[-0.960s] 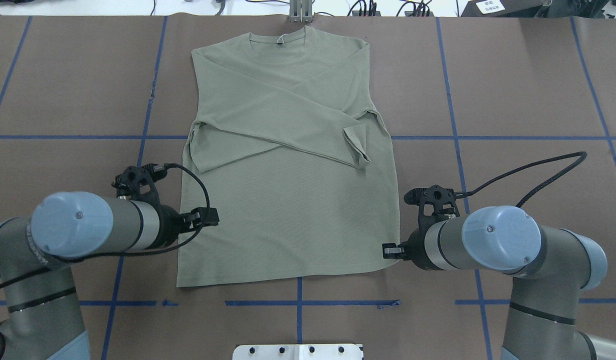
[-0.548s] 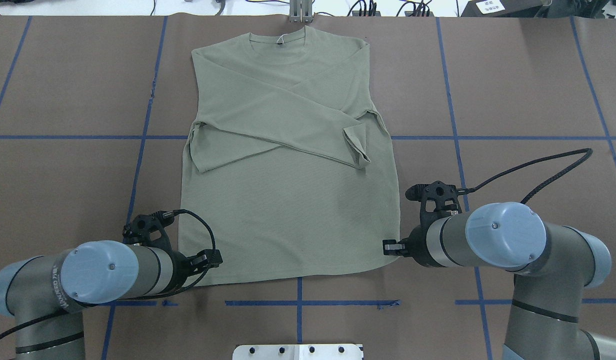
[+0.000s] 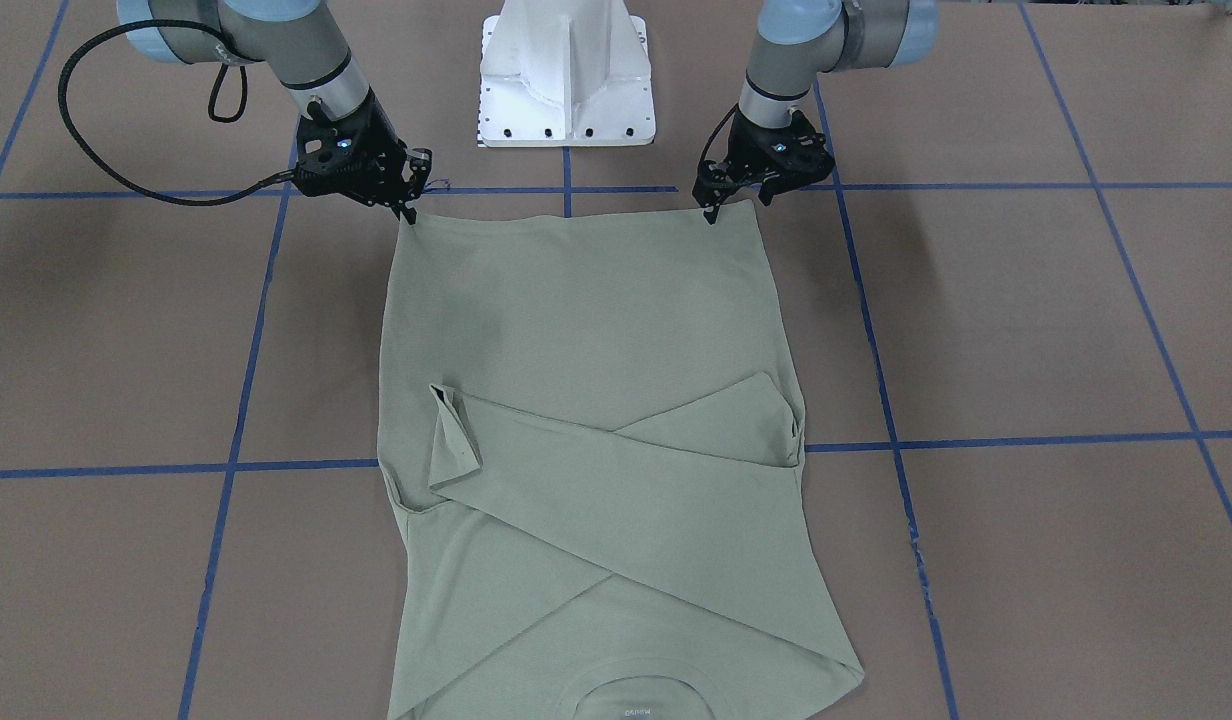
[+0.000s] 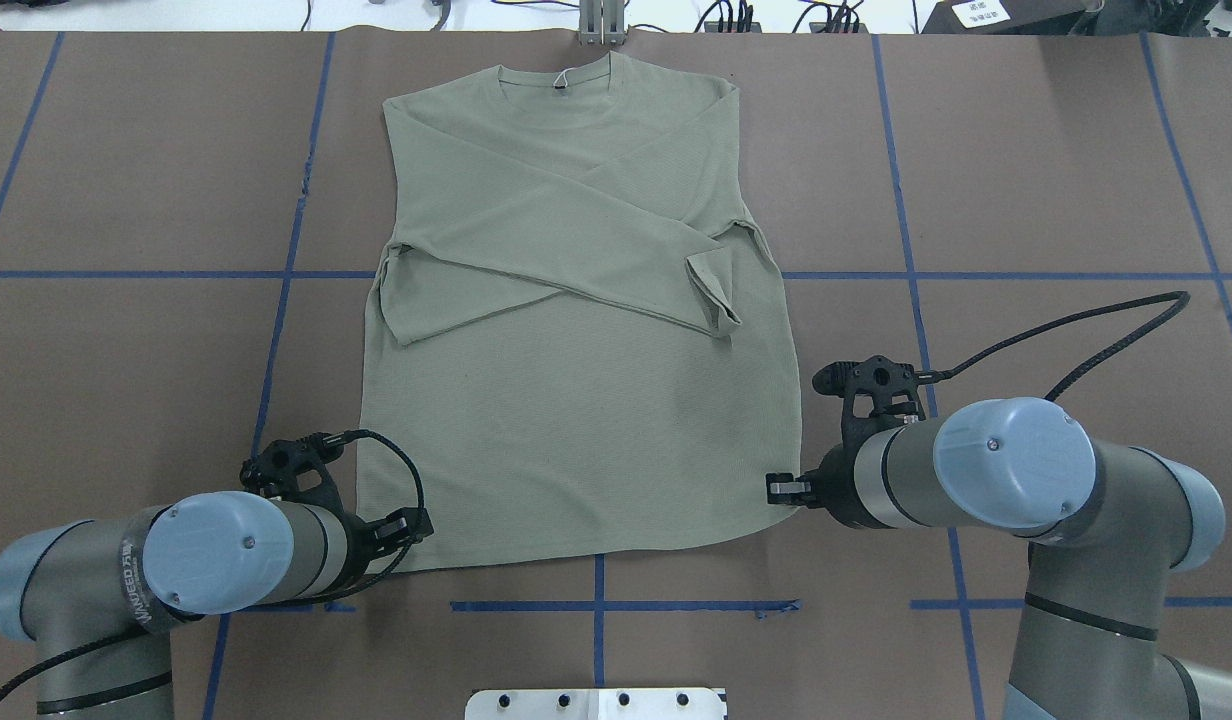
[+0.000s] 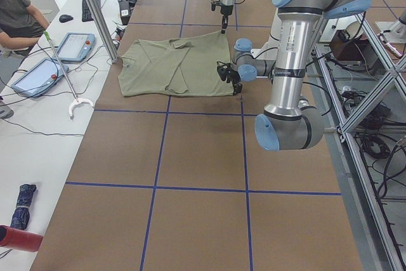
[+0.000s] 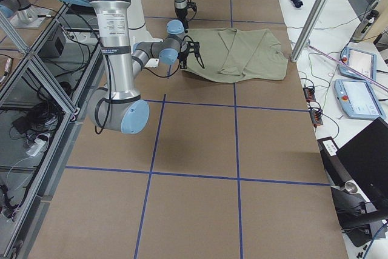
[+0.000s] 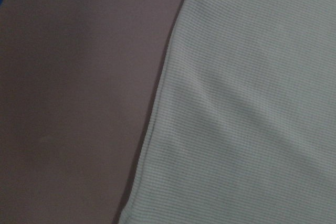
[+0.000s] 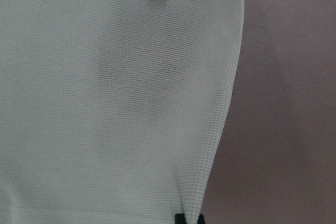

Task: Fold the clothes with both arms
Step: 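Grasp both hem corners nearest the robot with both grippers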

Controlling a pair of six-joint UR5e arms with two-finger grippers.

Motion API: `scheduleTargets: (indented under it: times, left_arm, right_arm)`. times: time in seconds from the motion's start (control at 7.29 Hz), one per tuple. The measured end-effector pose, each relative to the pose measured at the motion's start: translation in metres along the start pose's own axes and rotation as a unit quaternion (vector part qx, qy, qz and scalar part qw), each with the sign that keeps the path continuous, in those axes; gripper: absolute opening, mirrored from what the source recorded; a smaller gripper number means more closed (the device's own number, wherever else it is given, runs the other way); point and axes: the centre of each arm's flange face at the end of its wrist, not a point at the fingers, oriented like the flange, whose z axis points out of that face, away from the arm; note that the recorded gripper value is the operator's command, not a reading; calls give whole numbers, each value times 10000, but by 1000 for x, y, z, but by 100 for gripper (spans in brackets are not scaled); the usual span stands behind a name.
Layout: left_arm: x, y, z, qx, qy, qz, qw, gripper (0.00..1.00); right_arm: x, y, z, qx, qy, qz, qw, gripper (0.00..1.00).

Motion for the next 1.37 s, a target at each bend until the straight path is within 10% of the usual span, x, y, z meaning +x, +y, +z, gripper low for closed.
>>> scheduleTargets:
  times: [1.37]
  left_arm:
    - [5,2,-3,-15,-44,-24,10000,0]
  right_arm:
    - [0,-1,-1,15,-4,8,10000,0]
